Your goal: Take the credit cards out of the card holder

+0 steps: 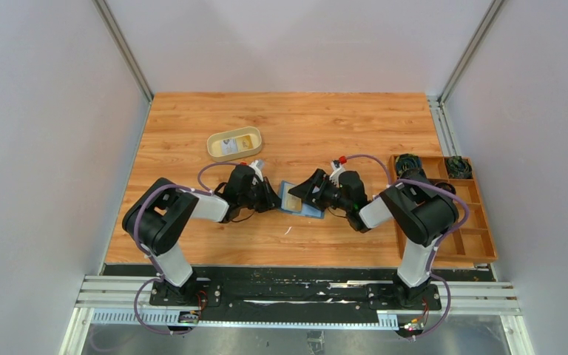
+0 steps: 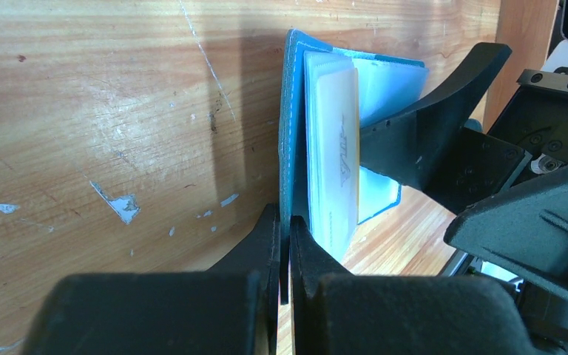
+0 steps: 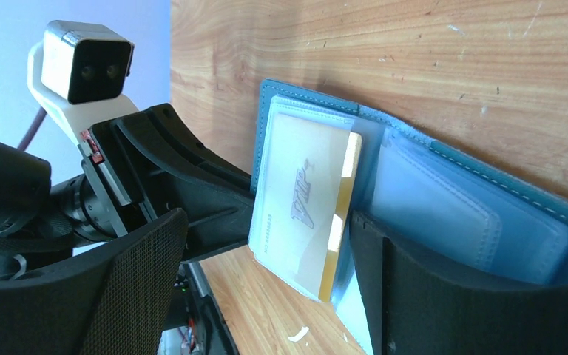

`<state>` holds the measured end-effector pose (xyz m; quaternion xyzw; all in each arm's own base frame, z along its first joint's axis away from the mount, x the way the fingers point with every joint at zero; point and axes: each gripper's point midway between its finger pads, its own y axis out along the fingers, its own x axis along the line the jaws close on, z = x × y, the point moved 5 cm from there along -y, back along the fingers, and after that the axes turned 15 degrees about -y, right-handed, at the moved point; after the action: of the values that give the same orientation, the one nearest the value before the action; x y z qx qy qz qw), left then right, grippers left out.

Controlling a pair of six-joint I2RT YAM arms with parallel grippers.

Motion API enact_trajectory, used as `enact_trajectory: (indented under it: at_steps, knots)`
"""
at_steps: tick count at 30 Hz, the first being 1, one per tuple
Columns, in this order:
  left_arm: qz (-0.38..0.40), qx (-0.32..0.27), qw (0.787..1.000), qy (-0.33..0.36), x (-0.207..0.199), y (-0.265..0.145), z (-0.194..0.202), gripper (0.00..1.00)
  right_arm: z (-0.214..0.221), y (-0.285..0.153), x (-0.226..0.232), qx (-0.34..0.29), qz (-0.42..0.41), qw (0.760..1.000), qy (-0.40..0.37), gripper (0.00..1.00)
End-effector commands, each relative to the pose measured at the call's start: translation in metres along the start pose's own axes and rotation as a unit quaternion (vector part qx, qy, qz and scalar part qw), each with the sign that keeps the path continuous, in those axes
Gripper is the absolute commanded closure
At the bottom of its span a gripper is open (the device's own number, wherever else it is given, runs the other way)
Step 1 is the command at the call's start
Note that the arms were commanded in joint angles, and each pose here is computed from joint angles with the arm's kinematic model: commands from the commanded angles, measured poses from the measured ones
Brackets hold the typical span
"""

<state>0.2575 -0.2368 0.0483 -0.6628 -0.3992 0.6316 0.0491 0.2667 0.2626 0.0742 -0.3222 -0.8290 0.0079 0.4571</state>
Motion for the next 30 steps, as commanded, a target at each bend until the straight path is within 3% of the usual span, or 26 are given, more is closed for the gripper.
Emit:
enact_trajectory:
  at_steps: [1, 6, 14, 23, 30]
  knots:
    - [-0.129, 0.022, 0.991, -0.003, 0.062, -0.007, 0.021, 1.00, 0.035, -0.008, -0.021, 0.049, 0.022, 0.997, 0.059, 0.18]
    - [-0.132, 0.023, 0.991, -0.003, 0.064, -0.006, 0.021, 1.00, 0.029, -0.006, -0.008, 0.034, -0.041, 0.997, 0.055, 0.23]
    - [-0.137, 0.025, 0.990, -0.004, 0.066, -0.004, 0.023, 1.00, 0.019, -0.006, 0.007, 0.019, -0.081, 0.996, 0.037, 0.23]
    - [-0.138, 0.025, 0.990, -0.004, 0.066, -0.004, 0.023, 1.00, 0.022, -0.007, 0.004, -0.009, -0.115, 0.990, 0.077, 0.23]
    - [-0.138, 0.026, 0.990, -0.005, 0.066, -0.003, 0.023, 1.00, 0.011, -0.006, 0.021, -0.012, -0.151, 0.988, 0.037, 0.23]
